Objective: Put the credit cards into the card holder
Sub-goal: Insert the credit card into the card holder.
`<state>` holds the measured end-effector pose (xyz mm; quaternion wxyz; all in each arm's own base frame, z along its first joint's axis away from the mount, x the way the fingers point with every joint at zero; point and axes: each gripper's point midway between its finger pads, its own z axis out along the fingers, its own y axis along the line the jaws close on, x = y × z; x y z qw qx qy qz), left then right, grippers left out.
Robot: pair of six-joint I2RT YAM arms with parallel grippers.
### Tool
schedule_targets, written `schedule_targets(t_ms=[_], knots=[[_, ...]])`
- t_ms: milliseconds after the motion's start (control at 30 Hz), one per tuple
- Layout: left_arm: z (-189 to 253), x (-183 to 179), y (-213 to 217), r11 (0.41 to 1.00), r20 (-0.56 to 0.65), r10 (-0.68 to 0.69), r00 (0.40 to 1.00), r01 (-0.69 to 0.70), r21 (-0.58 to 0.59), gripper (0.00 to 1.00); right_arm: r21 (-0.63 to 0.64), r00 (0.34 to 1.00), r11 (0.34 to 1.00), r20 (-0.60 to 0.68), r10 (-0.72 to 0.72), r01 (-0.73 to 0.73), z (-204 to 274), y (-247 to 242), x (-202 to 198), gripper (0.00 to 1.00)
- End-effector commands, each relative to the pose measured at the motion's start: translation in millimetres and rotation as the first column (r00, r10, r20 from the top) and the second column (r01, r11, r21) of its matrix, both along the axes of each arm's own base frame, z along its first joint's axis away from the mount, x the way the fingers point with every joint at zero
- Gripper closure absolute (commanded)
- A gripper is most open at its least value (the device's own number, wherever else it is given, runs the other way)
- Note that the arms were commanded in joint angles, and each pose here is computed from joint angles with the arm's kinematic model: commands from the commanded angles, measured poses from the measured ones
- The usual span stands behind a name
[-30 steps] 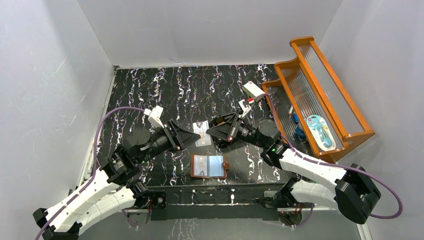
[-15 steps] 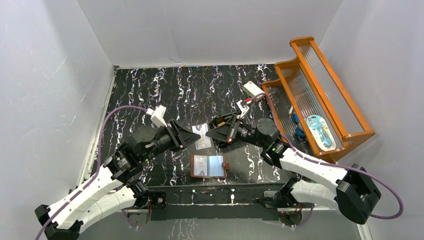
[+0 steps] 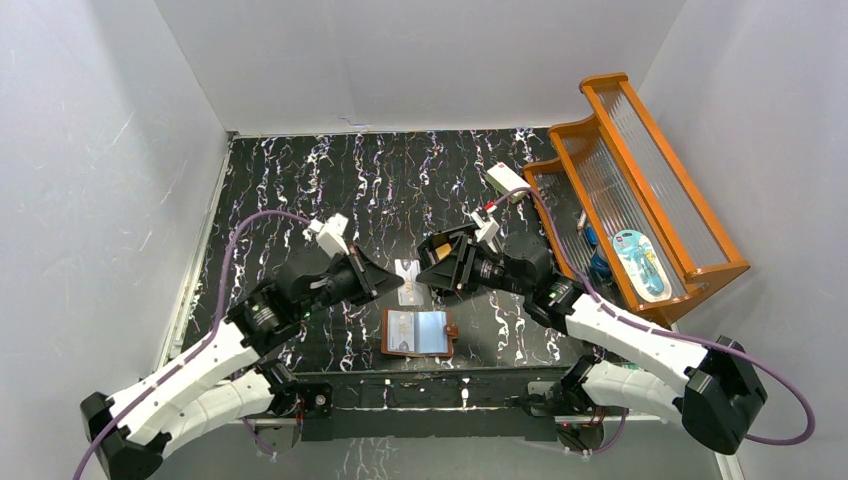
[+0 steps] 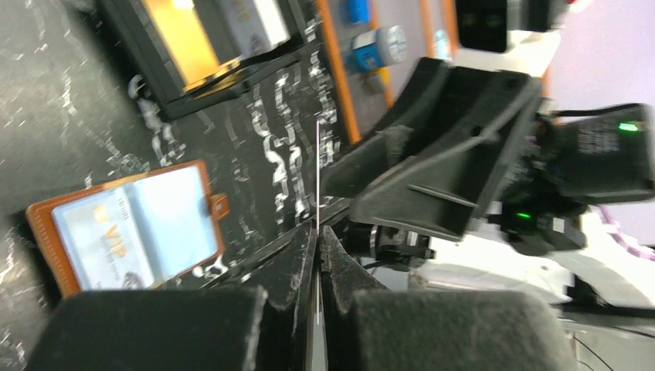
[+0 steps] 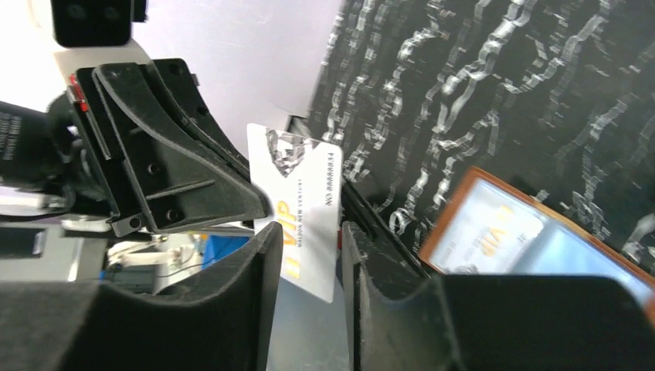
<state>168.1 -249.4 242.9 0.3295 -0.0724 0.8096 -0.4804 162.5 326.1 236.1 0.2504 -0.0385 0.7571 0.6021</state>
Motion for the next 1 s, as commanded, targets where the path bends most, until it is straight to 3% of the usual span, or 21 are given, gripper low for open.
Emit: schedule_targets(t_ms=[0, 100, 333, 533, 767, 967], knots=[[-39, -6, -6, 0.990, -0.129, -0.041, 0.991, 0.058, 0.127, 1.00, -0.197, 0.997, 0.978, 0.022, -0.071, 0.074, -27, -19, 7, 0.55], [-72, -9, -6, 0.980, -0.228, -0.018, 0.973, 0.063, 0.188, 1.00, -0.330, 0.995, 0.939, -0.001, -0.100, 0.094, -59, -31, 9, 0.53], [-118, -3, 4, 0.943, -0.282, 0.064, 0.957, 0.035, 0.332, 1.00, -0.543, 0.994, 0.835, 0.007, -0.106, 0.092, -113, -45, 3, 0.51], [-135, -9, -13, 0.967, -0.323, 0.007, 0.946, 0.076, 0.245, 1.00, -0.661, 0.996, 0.746, 0.023, -0.081, 0.076, -143, -46, -2, 0.52], [-164, -21, -9, 0.980, -0.354, 0.000, 0.935, 0.069, 0.185, 1.00, -0.712, 0.999, 0.700, 0.016, -0.047, 0.044, -164, -42, -5, 0.55], [-182, -26, -5, 0.972, -0.371, -0.004, 0.928, 0.092, 0.218, 1.00, -0.751, 0.999, 0.660, 0.005, -0.043, 0.032, -181, -46, -7, 0.59]])
